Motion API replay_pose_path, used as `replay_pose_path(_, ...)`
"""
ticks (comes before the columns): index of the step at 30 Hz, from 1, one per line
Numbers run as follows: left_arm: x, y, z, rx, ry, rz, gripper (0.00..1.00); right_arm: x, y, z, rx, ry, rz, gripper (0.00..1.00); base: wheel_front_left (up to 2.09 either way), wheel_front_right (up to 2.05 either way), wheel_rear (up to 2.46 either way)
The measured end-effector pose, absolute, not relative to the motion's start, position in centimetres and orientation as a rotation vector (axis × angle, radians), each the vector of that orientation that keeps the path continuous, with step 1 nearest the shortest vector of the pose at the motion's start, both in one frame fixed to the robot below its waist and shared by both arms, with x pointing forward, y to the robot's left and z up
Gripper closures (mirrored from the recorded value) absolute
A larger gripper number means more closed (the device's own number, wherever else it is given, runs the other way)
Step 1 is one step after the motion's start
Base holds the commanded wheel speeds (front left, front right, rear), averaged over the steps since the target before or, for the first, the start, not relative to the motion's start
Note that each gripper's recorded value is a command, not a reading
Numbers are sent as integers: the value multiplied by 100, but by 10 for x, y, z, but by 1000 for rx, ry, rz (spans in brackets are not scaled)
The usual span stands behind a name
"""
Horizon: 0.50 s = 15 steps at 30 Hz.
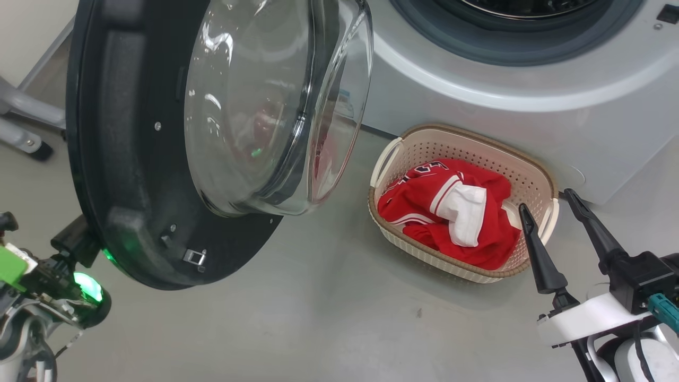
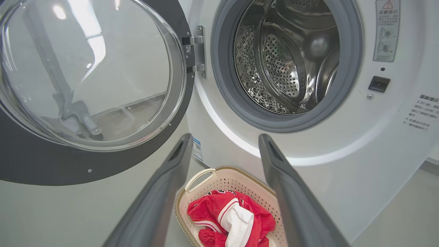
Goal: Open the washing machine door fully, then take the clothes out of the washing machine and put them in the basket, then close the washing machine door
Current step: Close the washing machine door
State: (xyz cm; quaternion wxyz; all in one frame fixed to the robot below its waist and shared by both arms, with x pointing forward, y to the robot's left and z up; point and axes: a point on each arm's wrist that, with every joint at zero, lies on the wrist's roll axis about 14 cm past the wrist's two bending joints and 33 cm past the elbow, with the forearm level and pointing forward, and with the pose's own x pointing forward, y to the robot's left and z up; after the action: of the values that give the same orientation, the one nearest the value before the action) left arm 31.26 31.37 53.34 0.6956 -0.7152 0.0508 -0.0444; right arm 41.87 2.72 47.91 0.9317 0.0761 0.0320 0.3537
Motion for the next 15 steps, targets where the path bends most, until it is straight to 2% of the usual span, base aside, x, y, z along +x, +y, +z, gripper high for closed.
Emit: replay_pose_path(15, 338, 254, 551, -1582, 202, -341, 100, 423, 4, 480, 202, 47, 621, 0, 0, 0, 0)
